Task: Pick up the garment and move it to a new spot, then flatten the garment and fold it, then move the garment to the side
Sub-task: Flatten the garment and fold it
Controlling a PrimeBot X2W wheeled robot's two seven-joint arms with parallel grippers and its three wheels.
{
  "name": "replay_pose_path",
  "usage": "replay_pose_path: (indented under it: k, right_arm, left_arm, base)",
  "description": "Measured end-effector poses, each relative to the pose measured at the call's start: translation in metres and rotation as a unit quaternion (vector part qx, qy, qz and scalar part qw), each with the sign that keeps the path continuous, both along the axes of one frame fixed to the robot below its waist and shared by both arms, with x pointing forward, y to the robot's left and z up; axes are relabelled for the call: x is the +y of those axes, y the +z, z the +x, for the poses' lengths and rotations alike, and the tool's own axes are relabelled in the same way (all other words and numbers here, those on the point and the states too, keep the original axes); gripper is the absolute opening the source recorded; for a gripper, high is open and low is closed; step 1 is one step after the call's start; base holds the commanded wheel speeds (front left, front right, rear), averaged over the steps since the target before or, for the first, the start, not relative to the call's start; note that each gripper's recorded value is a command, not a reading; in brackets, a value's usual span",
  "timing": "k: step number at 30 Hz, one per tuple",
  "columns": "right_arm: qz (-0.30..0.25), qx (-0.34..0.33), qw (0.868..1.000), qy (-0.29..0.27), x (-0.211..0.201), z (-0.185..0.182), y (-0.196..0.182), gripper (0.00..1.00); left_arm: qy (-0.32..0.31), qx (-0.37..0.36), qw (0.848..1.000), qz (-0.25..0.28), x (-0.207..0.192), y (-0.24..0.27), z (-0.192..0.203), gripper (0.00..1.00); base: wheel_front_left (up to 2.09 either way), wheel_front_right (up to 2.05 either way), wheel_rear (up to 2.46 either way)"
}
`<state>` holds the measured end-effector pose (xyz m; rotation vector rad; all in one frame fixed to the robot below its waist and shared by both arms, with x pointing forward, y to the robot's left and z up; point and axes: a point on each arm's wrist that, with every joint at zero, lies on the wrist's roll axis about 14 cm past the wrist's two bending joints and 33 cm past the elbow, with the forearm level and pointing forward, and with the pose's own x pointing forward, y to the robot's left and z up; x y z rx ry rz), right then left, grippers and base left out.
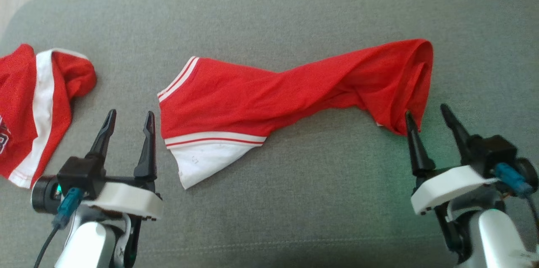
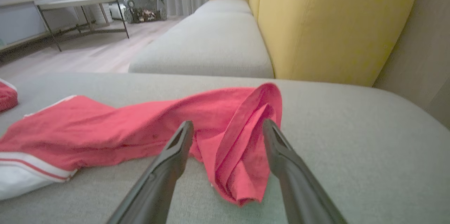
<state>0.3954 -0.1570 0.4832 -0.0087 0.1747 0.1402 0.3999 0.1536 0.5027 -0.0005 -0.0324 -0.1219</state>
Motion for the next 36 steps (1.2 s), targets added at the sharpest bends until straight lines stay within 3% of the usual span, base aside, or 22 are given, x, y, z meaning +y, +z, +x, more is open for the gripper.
replay_pose_path:
  k: [4,12,13,14,15,20,29,36]
  right_arm:
    - [-0.012,0.061,0.998,0.013,0.006,0.002,-0.037,1.0]
    - [-0.02,0.114,0.992,0.043,0.022,0.028,-0.077,1.0]
    - [-0.02,0.121,0.991,0.047,0.025,0.031,-0.083,0.58]
    - [-0.02,0.128,0.99,0.05,0.027,0.032,-0.088,0.32]
    - [-0.021,0.134,0.989,0.052,0.028,0.034,-0.092,0.0]
    - [-0.014,0.123,0.991,0.052,0.029,0.042,-0.092,0.0]
    - [-0.006,0.011,1.0,0.016,0.003,0.066,-0.021,0.0]
    - [-0.007,0.004,1.0,-0.005,-0.02,0.093,-0.008,0.0]
  left_arm:
    - [-0.001,0.01,1.0,0.0,0.0,-0.007,0.004,1.0]
    - [0.001,0.012,1.0,-0.003,0.002,-0.014,0.022,1.0]
    - [0.002,0.013,1.0,-0.003,0.003,-0.016,0.023,1.0]
    - [0.003,0.016,1.0,-0.003,0.004,-0.019,0.024,1.0]
    - [0.005,0.018,1.0,-0.004,0.005,-0.021,0.025,1.0]
    - [0.011,0.027,1.0,-0.004,0.007,-0.029,0.027,1.0]
    - [0.005,0.021,1.0,-0.008,0.002,-0.028,0.031,1.0]
    - [0.001,0.022,1.0,-0.009,0.001,-0.03,0.037,1.0]
  base:
    - [0.0,0.0,0.0]
    - [0.0,0.0,0.0]
    - [0.0,0.0,0.0]
    - [0.0,0.0,0.0]
    - [0.0,0.0,0.0]
    - [0.0,0.0,0.0]
    - [0.0,0.0,0.0]
    - [0.0,0.0,0.0]
